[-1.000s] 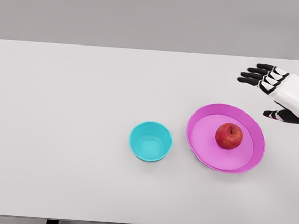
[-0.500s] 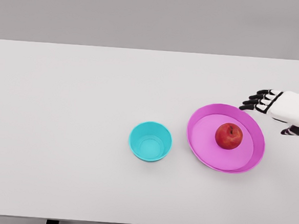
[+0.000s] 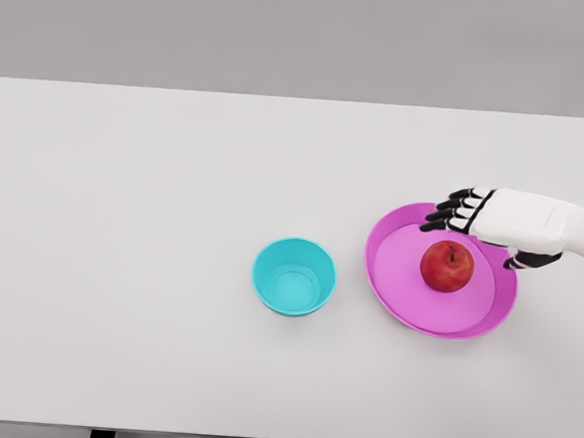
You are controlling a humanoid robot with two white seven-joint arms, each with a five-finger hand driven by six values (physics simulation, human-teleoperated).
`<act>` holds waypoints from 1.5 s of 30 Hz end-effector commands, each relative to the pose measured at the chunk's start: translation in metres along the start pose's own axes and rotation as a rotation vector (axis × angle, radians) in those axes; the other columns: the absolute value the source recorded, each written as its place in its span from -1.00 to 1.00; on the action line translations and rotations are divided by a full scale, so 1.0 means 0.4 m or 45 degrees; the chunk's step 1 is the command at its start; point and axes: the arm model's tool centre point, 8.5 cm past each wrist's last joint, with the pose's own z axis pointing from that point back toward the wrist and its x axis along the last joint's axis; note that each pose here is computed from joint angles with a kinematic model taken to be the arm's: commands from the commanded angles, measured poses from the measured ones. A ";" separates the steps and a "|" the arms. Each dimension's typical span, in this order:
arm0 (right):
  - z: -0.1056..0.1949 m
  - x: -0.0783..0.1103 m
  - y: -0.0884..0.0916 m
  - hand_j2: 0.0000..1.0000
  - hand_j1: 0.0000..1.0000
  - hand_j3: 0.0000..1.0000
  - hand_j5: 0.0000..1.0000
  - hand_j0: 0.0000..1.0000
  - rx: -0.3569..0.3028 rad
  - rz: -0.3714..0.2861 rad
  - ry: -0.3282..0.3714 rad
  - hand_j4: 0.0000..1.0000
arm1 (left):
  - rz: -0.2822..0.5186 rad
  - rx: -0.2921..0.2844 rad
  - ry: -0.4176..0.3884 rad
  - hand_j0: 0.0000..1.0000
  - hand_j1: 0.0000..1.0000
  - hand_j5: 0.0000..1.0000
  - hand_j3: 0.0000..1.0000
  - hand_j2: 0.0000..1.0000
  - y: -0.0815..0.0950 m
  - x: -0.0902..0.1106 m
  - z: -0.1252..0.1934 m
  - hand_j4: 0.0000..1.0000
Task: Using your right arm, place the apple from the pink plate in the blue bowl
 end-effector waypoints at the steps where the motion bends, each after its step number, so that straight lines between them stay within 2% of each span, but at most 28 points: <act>1: -0.024 0.008 0.033 1.00 1.00 1.00 1.00 1.00 0.039 -0.039 -0.029 1.00 | 0.000 0.000 0.000 1.00 1.00 1.00 1.00 1.00 0.000 0.000 0.000 1.00; 6: -0.041 0.007 0.040 1.00 1.00 1.00 1.00 1.00 0.039 -0.053 -0.038 1.00 | 0.000 0.000 0.000 1.00 1.00 1.00 1.00 1.00 0.000 0.000 0.000 1.00; 14: -0.062 0.017 0.070 1.00 1.00 1.00 1.00 1.00 0.083 -0.076 -0.065 1.00 | 0.000 0.000 0.000 1.00 1.00 1.00 1.00 1.00 0.000 0.000 0.000 1.00; 20: -0.080 0.010 0.060 1.00 1.00 1.00 1.00 1.00 0.085 -0.070 -0.073 1.00 | 0.000 0.000 0.000 1.00 1.00 1.00 1.00 1.00 0.000 0.000 0.000 1.00; 34: -0.109 0.013 0.086 0.99 0.99 0.99 0.99 0.99 0.123 -0.098 -0.096 0.99 | 0.000 0.000 0.000 1.00 1.00 1.00 1.00 1.00 0.000 0.000 0.000 1.00; 39: -0.109 0.013 0.088 0.75 0.75 0.75 0.75 0.75 0.128 -0.098 -0.097 0.75 | 0.000 0.000 0.000 1.00 1.00 1.00 1.00 1.00 0.000 0.000 0.000 1.00; 43: -0.109 0.014 0.088 0.30 0.30 0.30 0.30 0.30 0.127 -0.097 -0.099 0.30 | 0.000 0.000 0.000 1.00 1.00 1.00 1.00 1.00 0.000 0.000 0.000 1.00; 45: -0.109 0.015 0.089 0.18 0.18 0.18 0.18 0.18 0.127 -0.100 -0.100 0.18 | 0.000 0.000 0.000 1.00 1.00 1.00 1.00 1.00 0.000 0.000 0.000 1.00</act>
